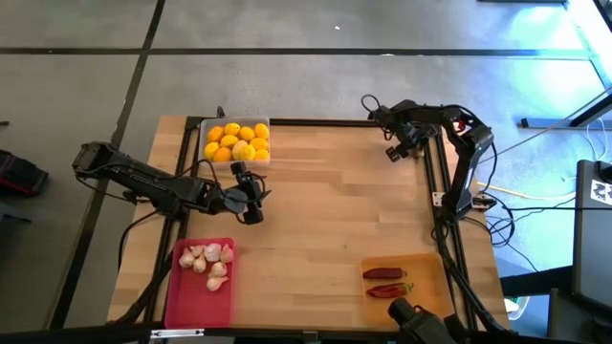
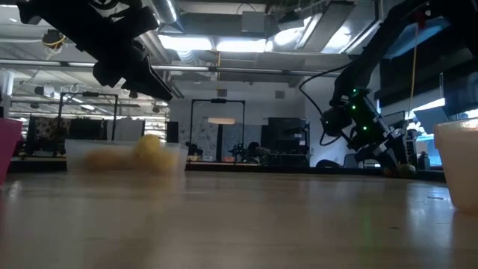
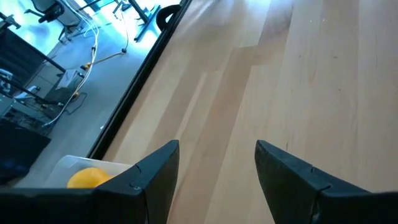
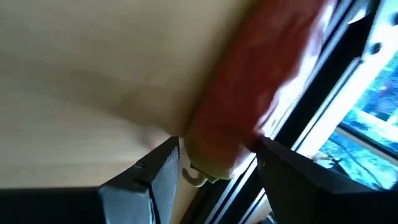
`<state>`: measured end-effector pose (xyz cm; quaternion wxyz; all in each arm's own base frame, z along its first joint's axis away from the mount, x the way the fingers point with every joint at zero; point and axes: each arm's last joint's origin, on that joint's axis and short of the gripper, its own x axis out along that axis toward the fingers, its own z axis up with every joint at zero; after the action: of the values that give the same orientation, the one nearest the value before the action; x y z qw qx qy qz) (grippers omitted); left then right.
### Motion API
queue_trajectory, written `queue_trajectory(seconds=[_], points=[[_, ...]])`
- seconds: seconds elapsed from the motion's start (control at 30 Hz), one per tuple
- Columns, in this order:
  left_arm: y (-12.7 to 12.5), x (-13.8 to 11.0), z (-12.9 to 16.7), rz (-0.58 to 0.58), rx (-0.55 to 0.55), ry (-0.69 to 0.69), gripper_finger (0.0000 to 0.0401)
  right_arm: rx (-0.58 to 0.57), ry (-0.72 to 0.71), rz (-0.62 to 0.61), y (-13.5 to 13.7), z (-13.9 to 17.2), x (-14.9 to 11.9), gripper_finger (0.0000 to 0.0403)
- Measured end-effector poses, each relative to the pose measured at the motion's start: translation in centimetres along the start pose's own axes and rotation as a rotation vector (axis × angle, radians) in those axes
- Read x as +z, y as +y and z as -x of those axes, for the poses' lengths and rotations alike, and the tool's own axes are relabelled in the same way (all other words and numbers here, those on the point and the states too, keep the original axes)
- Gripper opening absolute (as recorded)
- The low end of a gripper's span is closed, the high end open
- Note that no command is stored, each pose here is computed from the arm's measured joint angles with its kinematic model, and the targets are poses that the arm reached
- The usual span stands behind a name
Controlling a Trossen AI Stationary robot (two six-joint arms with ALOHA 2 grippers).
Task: Sort produce into baskets
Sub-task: Put the red chili pepper into the orange bin
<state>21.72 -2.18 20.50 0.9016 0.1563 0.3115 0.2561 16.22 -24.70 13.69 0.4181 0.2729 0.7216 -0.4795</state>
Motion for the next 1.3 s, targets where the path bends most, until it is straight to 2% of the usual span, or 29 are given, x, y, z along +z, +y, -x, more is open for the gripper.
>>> queue_trajectory(seconds=[0.17,0.43,0.63,0.87,1.17,1.3], points=[[0.0,0.0,0.0,-0.007,0.000,0.000,0.0207,0.074,0.021,0.046,0.2,0.0,-0.1,0.0201],[0.0,0.0,0.0,-0.007,0.000,0.000,0.0208,0.302,0.028,0.128,2.0,1.3,-0.8,0.0201],[0.0,0.0,0.0,-0.008,0.000,0.000,0.0208,0.286,-0.060,0.249,4.8,2.9,-1.8,0.0201],[0.0,0.0,0.0,-0.003,0.000,0.000,0.0208,0.281,-0.189,0.313,7.6,4.2,-2.3,0.0199],[0.0,0.0,0.0,-0.009,0.001,-0.001,0.0208,0.207,-0.259,0.414,10.3,5.3,-4.0,0.0114],[0.0,0.0,0.0,0.021,0.001,0.000,0.0208,0.237,-0.294,0.487,11.7,6.5,-5.8,0.0109]])
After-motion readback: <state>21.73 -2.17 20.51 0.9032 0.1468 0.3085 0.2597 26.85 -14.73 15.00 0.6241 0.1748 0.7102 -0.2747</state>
